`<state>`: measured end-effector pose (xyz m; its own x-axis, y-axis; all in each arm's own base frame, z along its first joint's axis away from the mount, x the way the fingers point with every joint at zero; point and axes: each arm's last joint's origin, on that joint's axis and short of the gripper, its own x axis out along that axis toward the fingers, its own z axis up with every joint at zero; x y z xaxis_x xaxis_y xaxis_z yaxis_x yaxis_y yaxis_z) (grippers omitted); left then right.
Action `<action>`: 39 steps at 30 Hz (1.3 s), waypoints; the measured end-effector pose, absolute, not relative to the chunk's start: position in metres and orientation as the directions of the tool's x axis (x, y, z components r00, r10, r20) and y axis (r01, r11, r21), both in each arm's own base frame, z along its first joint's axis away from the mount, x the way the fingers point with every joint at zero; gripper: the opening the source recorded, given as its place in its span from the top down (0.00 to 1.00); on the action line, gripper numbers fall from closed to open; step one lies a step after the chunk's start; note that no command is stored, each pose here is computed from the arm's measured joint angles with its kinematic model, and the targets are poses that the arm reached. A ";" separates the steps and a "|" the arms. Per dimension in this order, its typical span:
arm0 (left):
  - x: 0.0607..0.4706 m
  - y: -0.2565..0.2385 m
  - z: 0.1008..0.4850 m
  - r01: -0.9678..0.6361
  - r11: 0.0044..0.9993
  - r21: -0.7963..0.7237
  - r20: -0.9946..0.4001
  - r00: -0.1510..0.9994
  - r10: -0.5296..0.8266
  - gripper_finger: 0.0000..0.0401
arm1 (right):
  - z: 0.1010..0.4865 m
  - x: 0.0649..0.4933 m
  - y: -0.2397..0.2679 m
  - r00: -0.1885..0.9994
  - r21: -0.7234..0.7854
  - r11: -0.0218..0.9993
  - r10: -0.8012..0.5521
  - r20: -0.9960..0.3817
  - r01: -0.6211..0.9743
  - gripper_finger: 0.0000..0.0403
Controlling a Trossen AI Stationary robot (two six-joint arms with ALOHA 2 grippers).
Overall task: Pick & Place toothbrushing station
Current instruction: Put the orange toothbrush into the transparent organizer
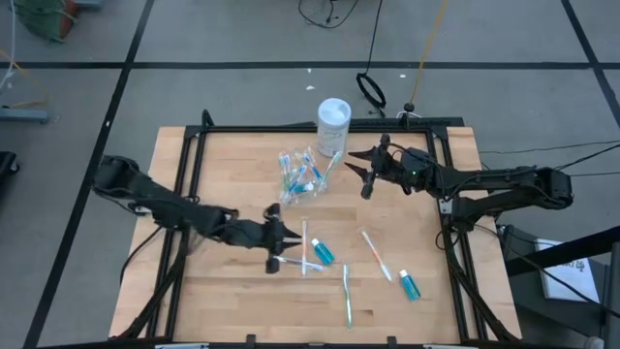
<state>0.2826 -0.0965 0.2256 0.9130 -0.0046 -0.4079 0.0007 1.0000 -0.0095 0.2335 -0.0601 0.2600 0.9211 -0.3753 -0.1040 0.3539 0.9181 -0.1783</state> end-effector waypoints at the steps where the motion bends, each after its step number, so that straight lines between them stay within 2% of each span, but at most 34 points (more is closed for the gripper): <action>1: 0.288 -0.096 0.218 0.012 1.000 -0.014 -0.424 0.906 -0.017 0.79 | 0.259 0.233 -0.060 0.920 -0.171 0.920 -0.375 -0.115 0.354 0.68; 7: 0.316 -0.098 0.177 0.158 0.982 -0.108 -0.440 0.878 -0.189 0.61 | 0.253 0.233 -0.060 0.912 -0.168 0.923 -0.373 -0.172 0.346 0.68; 12: 0.327 -0.098 0.142 0.194 0.966 -0.172 -0.489 0.835 -0.255 0.54 | 0.252 0.232 -0.060 0.910 -0.170 0.924 -0.372 -0.183 0.344 0.68; 15: 0.329 -0.094 0.124 0.126 0.974 -0.188 -0.542 0.814 -0.209 0.54 | 0.252 0.232 -0.060 0.910 -0.170 0.924 -0.372 -0.183 0.344 0.68; 23: 0.331 -0.071 0.122 -0.246 0.950 -0.191 -0.559 0.823 0.100 0.59 | 0.252 0.232 -0.060 0.910 -0.170 0.924 -0.372 -0.183 0.344 0.68; 32: 0.331 -0.062 0.128 -0.408 0.823 -0.395 -0.554 0.820 0.141 0.63 | 0.252 0.232 -0.060 0.910 -0.175 0.923 -0.372 -0.184 0.342 0.68; 39: 0.320 -0.062 0.116 -0.530 0.758 -0.380 -0.678 0.717 0.162 0.63 | 0.252 0.232 -0.060 0.910 -0.175 0.923 -0.372 -0.185 0.342 0.68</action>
<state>0.3204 -0.0618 0.1158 0.7173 0.1619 -0.6777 -0.5303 0.7577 -0.3803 0.2322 -0.0598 0.2518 0.9095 -0.3721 -0.1853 0.3420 0.9232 -0.1753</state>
